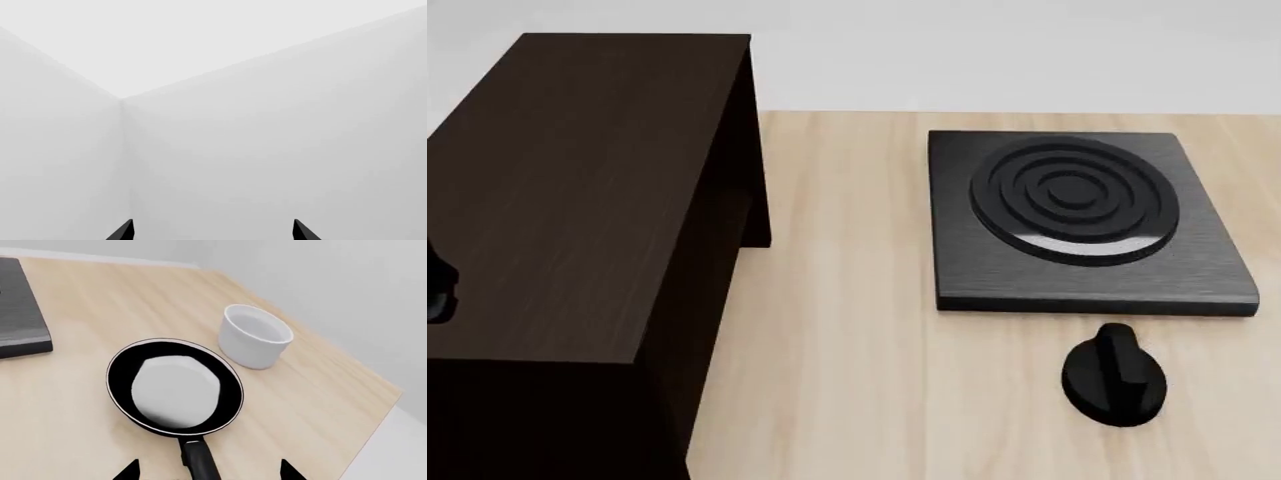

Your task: Put the frying pan under the cabinet shelf.

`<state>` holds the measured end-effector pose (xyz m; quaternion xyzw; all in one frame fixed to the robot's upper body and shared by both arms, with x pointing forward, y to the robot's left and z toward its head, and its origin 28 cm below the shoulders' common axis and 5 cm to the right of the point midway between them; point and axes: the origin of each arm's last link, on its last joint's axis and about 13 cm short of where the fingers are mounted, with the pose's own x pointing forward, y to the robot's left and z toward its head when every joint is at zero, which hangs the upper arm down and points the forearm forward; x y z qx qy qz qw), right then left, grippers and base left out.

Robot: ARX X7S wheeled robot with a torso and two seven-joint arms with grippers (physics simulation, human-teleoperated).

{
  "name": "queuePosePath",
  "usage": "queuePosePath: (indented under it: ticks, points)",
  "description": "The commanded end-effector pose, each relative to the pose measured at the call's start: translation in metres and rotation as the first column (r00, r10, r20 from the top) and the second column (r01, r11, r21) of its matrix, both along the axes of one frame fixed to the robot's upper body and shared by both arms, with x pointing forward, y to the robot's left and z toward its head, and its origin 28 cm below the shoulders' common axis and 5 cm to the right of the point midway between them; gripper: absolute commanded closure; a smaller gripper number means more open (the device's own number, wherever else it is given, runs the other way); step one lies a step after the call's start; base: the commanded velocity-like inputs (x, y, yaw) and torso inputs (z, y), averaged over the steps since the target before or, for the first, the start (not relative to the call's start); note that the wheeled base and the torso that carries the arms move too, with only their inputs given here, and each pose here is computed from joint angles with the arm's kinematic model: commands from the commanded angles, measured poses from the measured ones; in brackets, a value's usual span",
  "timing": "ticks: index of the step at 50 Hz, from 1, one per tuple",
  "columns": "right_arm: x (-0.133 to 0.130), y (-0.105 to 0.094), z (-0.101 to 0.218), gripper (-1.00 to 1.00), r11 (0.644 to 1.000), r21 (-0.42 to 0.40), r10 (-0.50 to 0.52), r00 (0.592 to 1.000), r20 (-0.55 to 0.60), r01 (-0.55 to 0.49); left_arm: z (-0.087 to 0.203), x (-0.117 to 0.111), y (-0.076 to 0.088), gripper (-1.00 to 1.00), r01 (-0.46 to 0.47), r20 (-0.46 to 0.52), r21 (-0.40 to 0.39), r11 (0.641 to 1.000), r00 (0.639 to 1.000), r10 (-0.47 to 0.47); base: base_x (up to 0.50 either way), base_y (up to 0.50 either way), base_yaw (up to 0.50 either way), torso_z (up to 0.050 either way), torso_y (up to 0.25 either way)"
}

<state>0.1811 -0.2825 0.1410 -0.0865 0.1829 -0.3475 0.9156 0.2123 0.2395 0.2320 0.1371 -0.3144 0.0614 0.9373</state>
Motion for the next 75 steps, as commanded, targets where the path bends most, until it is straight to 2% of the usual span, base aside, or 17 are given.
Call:
queuePosePath:
  ticks: [1,12,25,44,75]
  points:
    - [0.012,-0.002,0.003,-1.0,0.999,0.02,0.041,0.998,-0.052,-0.04,0.001,0.0,-0.001,-1.0,0.001,-0.002,0.003,1.0,1.0,-0.001,0.0,0.0,0.0,0.0,0.0]
    - [0.018,0.006,0.008,-1.0,0.996,0.06,0.069,0.992,-0.105,-0.063,0.0,0.001,-0.003,-1.0,0.003,-0.006,0.007,1.0,1.0,-0.003,0.0,0.0,0.0,0.0,0.0]
    - [0.025,0.006,0.01,-1.0,0.997,0.058,0.066,0.988,-0.142,-0.059,-0.002,0.003,-0.005,-1.0,0.008,-0.013,0.008,1.0,1.0,-0.008,0.0,0.0,0.0,0.0,0.0]
    - [0.037,-0.001,0.011,-1.0,0.998,0.041,0.046,0.984,-0.174,-0.039,-0.004,0.007,-0.006,-1.0,0.016,-0.021,0.008,1.0,1.0,-0.016,0.0,0.0,0.0,0.0,0.0]
    - [0.042,-0.019,-0.01,-1.0,0.998,0.06,-0.015,0.973,-0.232,0.03,-0.004,0.006,-0.007,-1.0,0.011,-0.025,0.013,1.0,1.0,-0.011,0.0,0.0,0.0,0.0,0.0]
